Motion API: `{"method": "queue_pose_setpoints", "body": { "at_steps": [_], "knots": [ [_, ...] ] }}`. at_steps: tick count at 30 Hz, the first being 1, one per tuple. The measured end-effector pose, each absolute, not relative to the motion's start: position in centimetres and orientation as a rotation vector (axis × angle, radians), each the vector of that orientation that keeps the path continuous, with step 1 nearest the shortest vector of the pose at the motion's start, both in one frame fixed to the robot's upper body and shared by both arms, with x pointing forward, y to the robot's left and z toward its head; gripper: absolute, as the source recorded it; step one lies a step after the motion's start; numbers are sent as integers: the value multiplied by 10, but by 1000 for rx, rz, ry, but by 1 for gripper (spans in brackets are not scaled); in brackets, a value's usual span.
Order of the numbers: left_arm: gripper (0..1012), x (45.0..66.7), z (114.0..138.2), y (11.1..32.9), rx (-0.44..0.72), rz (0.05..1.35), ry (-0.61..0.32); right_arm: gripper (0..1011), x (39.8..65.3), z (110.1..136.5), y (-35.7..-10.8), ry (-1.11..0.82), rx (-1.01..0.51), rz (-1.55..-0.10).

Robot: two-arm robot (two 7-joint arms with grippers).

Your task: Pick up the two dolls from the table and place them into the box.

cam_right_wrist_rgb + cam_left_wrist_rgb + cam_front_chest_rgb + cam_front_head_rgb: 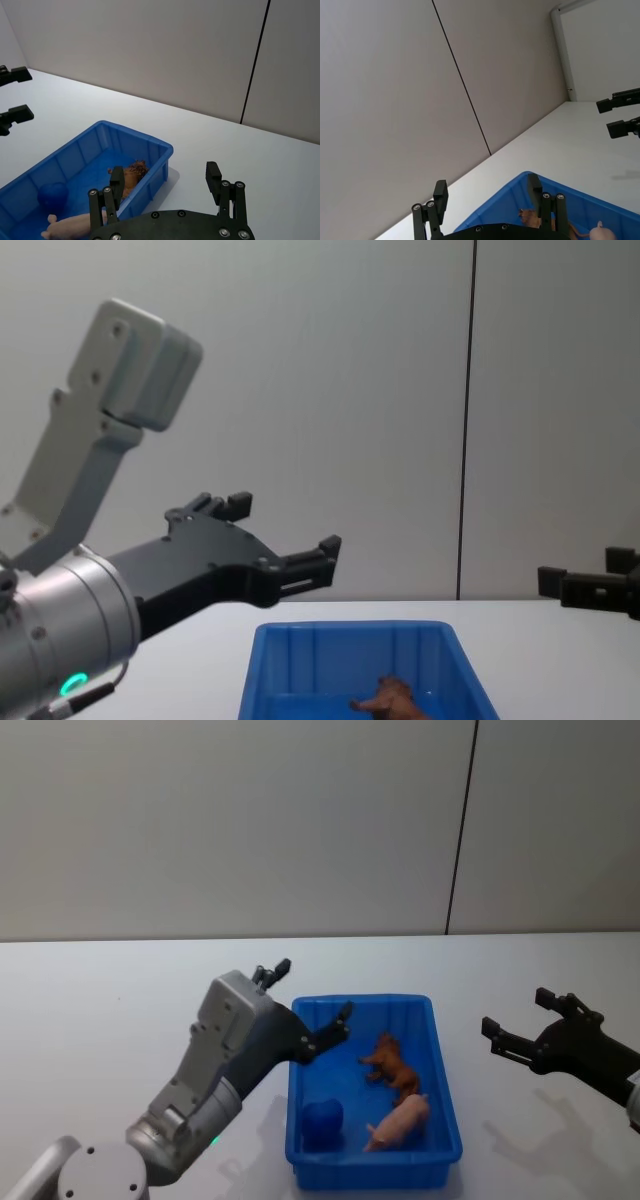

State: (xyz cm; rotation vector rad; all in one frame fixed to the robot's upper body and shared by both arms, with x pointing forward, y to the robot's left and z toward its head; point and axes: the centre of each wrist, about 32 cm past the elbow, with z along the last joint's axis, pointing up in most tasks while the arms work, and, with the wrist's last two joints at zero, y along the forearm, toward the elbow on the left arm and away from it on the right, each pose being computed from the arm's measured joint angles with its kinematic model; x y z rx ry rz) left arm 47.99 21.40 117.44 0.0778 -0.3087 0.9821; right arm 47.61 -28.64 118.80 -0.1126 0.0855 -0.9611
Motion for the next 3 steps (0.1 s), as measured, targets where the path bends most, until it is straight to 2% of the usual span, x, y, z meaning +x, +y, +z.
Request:
{"method": "queue_pose_setpoints", "body": {
  "at_steps": [3],
  "knots": [
    [1001,479,1176,217,69,992,-322,1001,476,1188,-286,85,-113,-961]
  ]
}}
